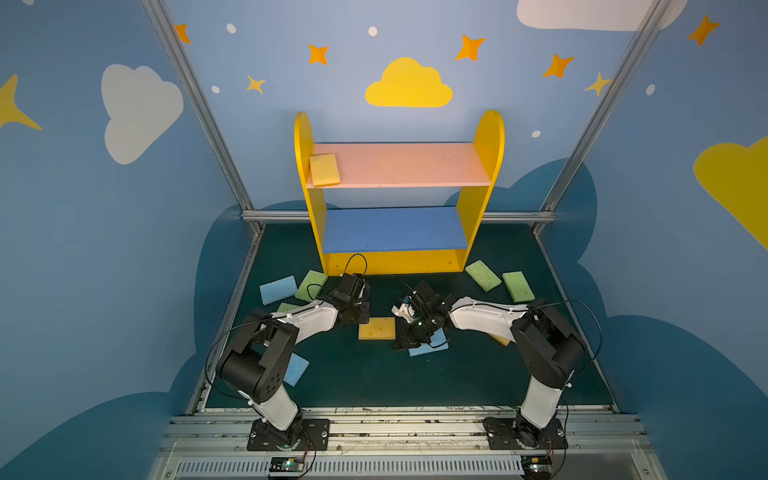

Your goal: Place and organize the cleaning sponges onto the shelf

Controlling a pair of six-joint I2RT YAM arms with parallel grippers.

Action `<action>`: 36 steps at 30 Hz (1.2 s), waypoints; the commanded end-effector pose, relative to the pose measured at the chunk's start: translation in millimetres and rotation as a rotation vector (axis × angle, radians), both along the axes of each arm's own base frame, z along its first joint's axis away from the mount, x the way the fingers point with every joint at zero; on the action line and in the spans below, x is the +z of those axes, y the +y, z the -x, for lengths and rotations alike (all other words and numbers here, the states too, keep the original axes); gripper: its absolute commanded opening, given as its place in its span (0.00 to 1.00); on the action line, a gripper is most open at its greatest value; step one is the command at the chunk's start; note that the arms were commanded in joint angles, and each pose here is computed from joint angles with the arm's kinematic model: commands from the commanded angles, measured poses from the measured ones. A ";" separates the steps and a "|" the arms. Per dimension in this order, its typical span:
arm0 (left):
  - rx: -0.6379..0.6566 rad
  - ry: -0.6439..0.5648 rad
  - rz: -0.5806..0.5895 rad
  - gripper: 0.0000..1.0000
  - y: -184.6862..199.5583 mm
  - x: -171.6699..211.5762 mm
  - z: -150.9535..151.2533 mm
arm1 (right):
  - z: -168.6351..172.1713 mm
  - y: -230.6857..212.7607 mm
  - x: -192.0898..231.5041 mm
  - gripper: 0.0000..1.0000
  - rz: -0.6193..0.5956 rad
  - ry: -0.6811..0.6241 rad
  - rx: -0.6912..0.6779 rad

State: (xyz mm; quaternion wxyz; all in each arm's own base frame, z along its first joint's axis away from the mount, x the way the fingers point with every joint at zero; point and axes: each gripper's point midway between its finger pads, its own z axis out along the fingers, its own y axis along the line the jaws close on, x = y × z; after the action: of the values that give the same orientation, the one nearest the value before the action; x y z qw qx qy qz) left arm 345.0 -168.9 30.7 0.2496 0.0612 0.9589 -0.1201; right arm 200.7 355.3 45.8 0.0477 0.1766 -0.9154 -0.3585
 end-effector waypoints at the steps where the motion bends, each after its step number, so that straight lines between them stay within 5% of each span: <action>1: -0.013 0.012 0.013 0.31 0.4 -0.9 9.0 | -12.2 4.8 -6.0 0.00 0.018 -0.009 -0.020; 16: -0.028 0.044 0.122 0.35 -1.5 0.1 70.9 | -69.9 -0.7 -20.3 0.00 0.062 -0.015 -0.103; 19: -0.033 0.050 0.131 0.43 -3.5 1.8 81.4 | -75.4 3.1 -18.7 0.00 0.056 -0.017 -0.099; 25: -0.019 -0.008 0.102 0.76 1.5 24.0 93.5 | -81.3 -2.5 -6.9 0.00 0.054 -0.036 -0.109; 30: 0.038 -0.109 0.130 0.93 4.7 55.4 100.1 | -82.5 -15.9 9.2 0.28 0.047 -0.063 -0.133; 33: 0.083 -0.169 0.112 0.98 5.0 68.2 102.4 | -81.1 -25.2 16.8 0.51 0.055 -0.084 -0.151; 36: 0.090 -0.183 0.048 1.00 -0.2 72.6 104.1 | -80.5 -35.9 25.8 0.64 0.055 -0.104 -0.179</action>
State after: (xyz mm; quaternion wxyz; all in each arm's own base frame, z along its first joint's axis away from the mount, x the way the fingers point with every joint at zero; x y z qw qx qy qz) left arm 241.3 -182.0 108.6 0.3423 0.0486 0.9207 -0.1813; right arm 281.5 330.0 57.3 -0.0096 0.1180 -0.9361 -0.3313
